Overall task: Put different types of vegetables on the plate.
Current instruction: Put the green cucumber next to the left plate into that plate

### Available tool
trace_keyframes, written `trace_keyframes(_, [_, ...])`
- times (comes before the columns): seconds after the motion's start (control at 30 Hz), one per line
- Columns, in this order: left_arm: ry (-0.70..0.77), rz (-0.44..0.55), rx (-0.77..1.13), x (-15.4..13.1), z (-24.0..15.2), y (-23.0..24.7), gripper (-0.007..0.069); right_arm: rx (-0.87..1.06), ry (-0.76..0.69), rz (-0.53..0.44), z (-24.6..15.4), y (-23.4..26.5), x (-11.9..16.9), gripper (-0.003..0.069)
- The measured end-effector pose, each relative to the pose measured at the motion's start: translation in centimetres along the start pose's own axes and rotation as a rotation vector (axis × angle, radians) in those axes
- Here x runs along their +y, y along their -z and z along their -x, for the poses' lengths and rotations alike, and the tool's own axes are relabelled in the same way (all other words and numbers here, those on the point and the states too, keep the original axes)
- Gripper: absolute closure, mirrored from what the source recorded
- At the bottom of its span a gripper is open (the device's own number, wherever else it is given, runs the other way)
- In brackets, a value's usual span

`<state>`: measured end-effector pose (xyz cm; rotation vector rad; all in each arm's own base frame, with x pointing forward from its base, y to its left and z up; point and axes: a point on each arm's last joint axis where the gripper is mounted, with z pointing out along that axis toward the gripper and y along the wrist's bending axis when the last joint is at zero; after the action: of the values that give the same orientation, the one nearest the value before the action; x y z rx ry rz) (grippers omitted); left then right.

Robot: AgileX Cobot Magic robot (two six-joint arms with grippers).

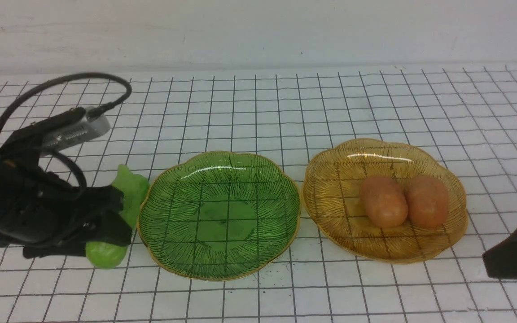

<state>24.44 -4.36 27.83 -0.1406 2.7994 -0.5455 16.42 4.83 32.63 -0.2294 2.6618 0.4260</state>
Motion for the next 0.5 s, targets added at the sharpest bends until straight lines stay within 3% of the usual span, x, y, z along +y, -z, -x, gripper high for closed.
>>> trace_keyframes(0.37, [-0.153,0.010,0.098,-4.0,5.7,-5.8,0.0237,-0.007,0.055,0.003,0.1,0.0,0.0,0.0163])
trace_keyframes(0.5, [-0.211,0.076,0.081,-4.0,8.2,-7.0,0.0175,-0.007,0.060,0.003,0.1,0.0,0.0,0.0163])
